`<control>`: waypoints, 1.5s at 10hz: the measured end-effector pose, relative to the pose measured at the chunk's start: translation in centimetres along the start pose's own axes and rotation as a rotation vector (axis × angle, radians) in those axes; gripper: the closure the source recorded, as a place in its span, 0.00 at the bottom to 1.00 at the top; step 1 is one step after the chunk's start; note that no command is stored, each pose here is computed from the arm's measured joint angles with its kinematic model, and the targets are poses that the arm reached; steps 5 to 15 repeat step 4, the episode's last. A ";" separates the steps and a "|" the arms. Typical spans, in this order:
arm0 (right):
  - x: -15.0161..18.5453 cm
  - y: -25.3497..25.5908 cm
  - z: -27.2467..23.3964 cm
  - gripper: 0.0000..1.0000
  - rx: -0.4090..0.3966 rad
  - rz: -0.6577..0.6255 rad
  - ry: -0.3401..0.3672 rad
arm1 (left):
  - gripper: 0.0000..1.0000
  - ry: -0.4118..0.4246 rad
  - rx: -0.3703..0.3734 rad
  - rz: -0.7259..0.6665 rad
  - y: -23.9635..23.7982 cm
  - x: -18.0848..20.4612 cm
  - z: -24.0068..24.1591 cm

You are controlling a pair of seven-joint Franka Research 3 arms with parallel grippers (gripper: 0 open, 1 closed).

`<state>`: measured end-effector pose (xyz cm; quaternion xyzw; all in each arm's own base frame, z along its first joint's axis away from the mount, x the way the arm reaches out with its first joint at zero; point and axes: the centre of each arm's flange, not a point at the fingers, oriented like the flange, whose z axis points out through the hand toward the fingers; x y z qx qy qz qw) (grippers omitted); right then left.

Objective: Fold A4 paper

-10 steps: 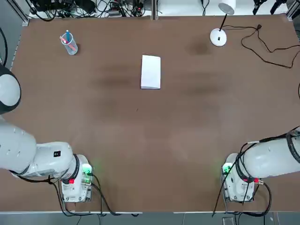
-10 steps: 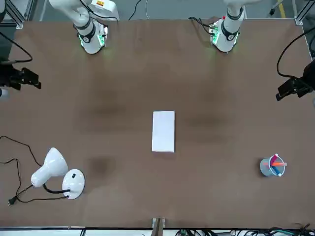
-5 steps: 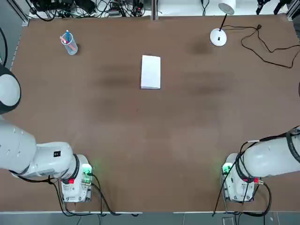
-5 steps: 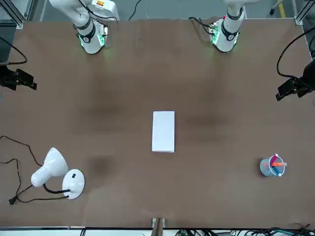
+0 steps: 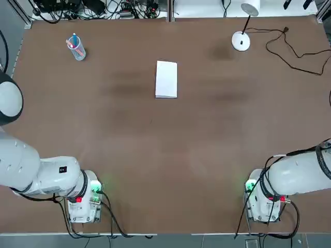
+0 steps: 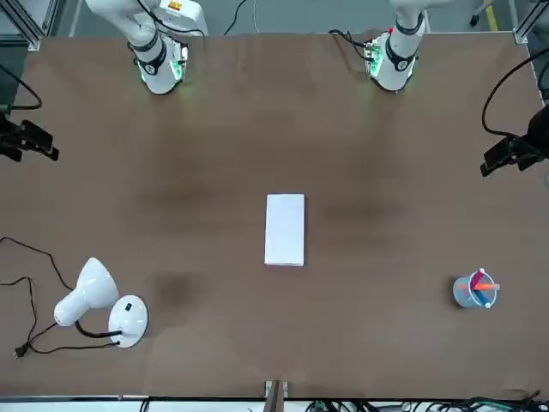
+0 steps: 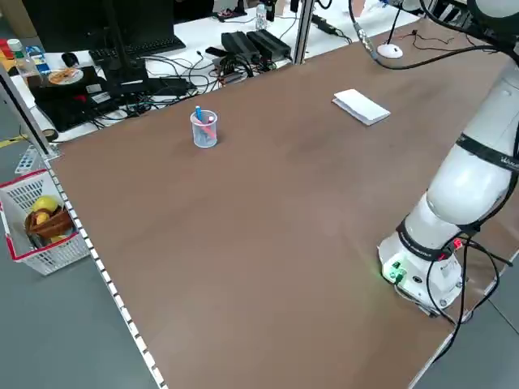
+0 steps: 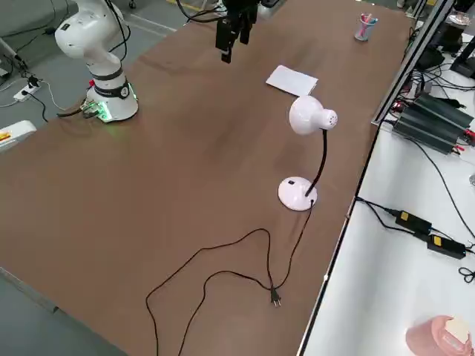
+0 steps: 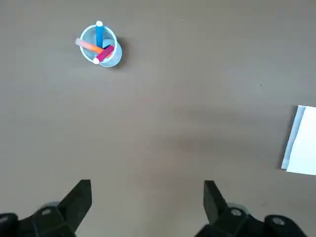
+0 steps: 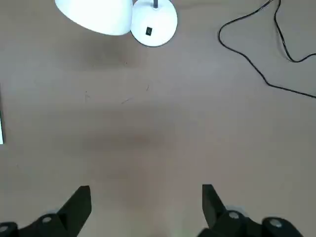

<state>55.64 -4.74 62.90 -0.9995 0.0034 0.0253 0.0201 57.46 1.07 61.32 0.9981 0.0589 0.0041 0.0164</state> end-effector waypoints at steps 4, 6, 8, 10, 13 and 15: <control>0.0 0.1 -0.3 0.01 -0.001 0.002 0.010 | 0.00 -0.001 -0.005 0.000 0.0 0.0 0.0; 0.0 0.1 -0.3 0.01 -0.001 0.002 0.010 | 0.00 -0.001 -0.005 0.000 0.0 0.0 0.0; 0.0 0.1 -0.3 0.01 -0.001 0.002 0.010 | 0.00 -0.001 -0.005 0.000 0.0 0.0 0.0; 0.0 0.1 -0.3 0.01 -0.001 0.002 0.010 | 0.00 -0.001 -0.005 0.000 0.0 0.0 0.0; 0.0 0.1 -0.3 0.01 -0.001 0.002 0.010 | 0.00 -0.001 -0.005 0.000 0.0 0.0 0.0; 0.0 0.1 -0.3 0.01 -0.001 0.002 0.010 | 0.00 -0.001 -0.005 0.000 0.0 0.0 0.0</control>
